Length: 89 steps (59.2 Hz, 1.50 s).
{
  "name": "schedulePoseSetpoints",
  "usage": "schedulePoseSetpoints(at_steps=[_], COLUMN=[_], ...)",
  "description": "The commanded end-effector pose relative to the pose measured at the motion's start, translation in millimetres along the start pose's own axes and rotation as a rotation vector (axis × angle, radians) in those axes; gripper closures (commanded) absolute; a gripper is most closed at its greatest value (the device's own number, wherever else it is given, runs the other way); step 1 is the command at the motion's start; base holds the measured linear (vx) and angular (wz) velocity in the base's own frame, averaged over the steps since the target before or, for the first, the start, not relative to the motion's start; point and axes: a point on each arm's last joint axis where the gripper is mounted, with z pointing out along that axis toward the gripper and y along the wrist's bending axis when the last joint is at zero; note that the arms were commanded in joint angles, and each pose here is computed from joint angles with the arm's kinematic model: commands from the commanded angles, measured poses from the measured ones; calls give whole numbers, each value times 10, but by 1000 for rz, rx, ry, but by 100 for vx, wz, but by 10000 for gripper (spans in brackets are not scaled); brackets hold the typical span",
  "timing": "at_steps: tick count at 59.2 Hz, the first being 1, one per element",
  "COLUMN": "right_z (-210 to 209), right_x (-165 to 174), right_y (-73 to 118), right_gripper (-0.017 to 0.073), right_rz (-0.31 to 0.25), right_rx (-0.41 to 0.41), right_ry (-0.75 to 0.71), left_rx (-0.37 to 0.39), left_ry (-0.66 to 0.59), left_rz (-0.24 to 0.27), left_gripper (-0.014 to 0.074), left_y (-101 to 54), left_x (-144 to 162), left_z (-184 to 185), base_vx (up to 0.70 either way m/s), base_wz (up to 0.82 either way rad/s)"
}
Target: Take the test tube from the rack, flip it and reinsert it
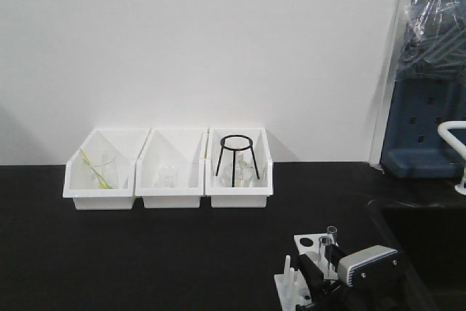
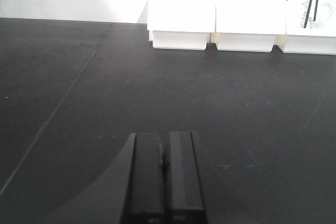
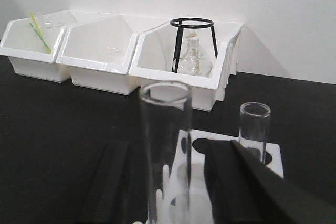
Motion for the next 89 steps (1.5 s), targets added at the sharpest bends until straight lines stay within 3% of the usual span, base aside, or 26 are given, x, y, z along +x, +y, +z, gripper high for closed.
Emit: schedulePoseSetpoints(at_steps=[1, 25, 39, 45, 56, 69, 89], right_z=[-16, -415, -792, -967, -1300, -1524, -1603], right_x=[-337, -1141, -1574, -1665, -1779, -1881, -1915], right_y=[-17, -3, 4, 7, 14, 27, 33], right_gripper=[130, 130, 165, 260, 575, 572, 571], right_rz=[-6, -35, -64, -75, -78, -106, -107], right_rx=[3, 17, 40, 51, 72, 82, 84], right_ry=[-175, -324, -203, -138, -88, -127, -154], left_rx=[19, 19, 19, 19, 19, 19, 19], left_ry=[-87, -87, -87, -87, -87, -87, -87], left_rz=[-4, -4, -4, -4, -4, -4, -4], left_gripper=[600, 600, 600, 600, 600, 600, 600], left_y=[-15, -15, -15, -15, -15, -15, -15], left_x=[-69, -69, -69, -69, -69, -69, -69], left_z=[-9, -9, -9, -9, -9, -9, -9], base_vx=[0, 0, 0, 0, 0, 0, 0], base_wz=[0, 0, 0, 0, 0, 0, 0])
